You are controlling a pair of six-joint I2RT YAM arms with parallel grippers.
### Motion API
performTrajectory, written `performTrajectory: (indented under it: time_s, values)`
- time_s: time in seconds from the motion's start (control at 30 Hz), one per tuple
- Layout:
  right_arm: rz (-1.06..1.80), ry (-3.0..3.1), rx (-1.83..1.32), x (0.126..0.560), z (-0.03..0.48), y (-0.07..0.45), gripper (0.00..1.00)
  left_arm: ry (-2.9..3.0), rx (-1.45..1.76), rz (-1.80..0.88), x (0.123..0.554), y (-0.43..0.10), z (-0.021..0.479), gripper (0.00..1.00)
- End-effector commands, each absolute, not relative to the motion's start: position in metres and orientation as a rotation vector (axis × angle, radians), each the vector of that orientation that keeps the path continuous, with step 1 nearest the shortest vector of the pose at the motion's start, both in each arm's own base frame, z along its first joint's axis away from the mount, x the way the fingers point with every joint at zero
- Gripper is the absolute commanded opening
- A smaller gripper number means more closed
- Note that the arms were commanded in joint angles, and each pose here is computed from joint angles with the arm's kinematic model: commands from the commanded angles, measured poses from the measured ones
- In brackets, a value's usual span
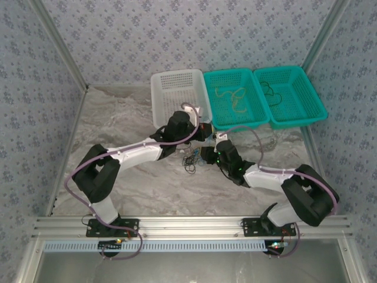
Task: Untangle the cables
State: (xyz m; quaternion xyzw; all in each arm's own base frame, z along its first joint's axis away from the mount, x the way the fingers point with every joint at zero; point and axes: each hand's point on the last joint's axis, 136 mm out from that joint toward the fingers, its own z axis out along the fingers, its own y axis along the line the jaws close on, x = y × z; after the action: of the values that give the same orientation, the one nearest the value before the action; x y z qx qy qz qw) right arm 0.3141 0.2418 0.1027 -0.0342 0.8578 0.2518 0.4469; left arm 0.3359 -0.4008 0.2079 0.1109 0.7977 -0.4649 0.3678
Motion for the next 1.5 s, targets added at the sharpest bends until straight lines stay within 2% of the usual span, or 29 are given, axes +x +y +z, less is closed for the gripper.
performTrajectory:
  time_s: [0.0, 0.43, 0.8, 1.1, 1.3, 1.47]
  values:
    - [0.548, 2.003, 0.026, 0.337, 0.128, 0.242, 0.27, 1.895, 0.291, -1.271, 0.33, -0.396, 0.252, 0.0]
    - [0.448, 2.062, 0.081, 0.354, 0.089, 0.256, 0.27, 1.801, 0.327, -1.303, 0.319, -0.388, 0.278, 0.0]
    - [0.346, 2.218, 0.02, 0.345, 0.033, 0.253, 0.29, 1.753, 0.292, -1.254, 0.332, -0.36, 0.309, 0.0]
    - [0.276, 2.338, -0.031, 0.327, 0.0, 0.241, 0.28, 1.68, 0.378, -1.114, 0.342, -0.342, 0.351, 0.0]
    - [0.23, 2.366, 0.029, 0.322, -0.004, 0.229, 0.27, 1.648, 0.386, -0.879, 0.366, -0.327, 0.365, 0.0]
    - [0.194, 2.388, 0.035, 0.317, -0.009, 0.222, 0.27, 1.586, 0.335, -0.757, 0.388, -0.309, 0.398, 0.0]
